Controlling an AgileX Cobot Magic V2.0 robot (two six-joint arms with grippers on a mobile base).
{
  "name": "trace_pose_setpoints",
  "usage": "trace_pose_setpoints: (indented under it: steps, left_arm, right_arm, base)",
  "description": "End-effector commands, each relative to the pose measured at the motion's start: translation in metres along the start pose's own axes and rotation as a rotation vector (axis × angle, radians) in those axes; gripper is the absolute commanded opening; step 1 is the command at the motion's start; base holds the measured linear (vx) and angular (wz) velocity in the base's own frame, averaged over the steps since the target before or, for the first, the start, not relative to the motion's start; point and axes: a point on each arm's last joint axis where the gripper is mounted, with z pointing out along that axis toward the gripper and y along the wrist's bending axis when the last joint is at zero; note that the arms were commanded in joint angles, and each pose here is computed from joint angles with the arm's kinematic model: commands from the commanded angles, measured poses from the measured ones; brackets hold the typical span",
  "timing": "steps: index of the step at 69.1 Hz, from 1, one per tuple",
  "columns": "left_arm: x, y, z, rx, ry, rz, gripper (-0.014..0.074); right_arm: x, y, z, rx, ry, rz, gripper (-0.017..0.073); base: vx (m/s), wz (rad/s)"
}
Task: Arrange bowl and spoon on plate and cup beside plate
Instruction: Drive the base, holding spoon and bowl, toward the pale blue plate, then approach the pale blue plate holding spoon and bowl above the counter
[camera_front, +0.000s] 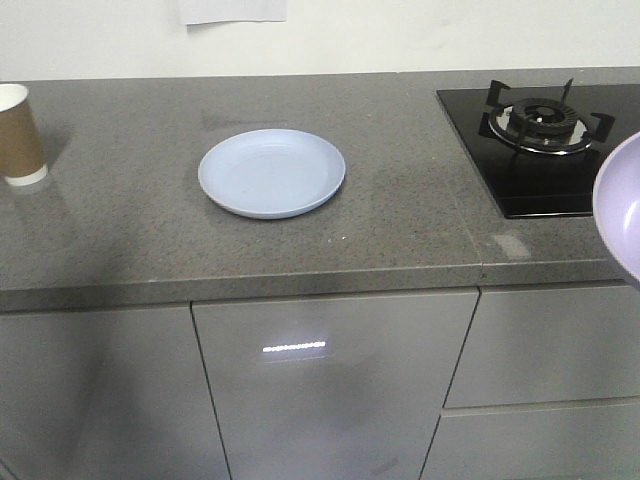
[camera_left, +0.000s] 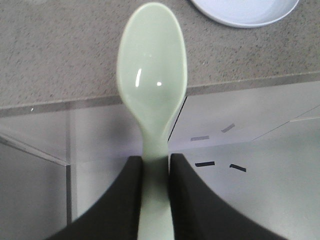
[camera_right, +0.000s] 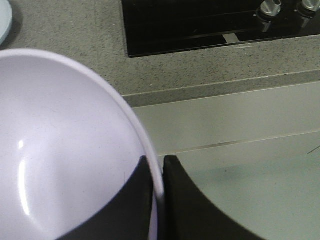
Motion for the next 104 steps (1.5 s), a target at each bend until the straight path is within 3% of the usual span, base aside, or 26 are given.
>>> trace_pose_setpoints:
  steps: [1,104]
  left_arm:
    - [-0.0055,-0.0001,-0.0110,0.018,-0.084,-0.004,-0.0006]
    - [-0.0055,-0.0001,-0.0110,0.018,-0.084,-0.004,-0.0006]
  right_arm:
    - [-0.0096,-0.0016,-0.0093,0.007,-0.094,-0.004,-0.0006]
    - [-0.0093,-0.0016,-0.0093,0.007,-0.091,-0.004,-0.0006]
  base:
    - [0.14,-0.17]
    - [0.10,-0.02]
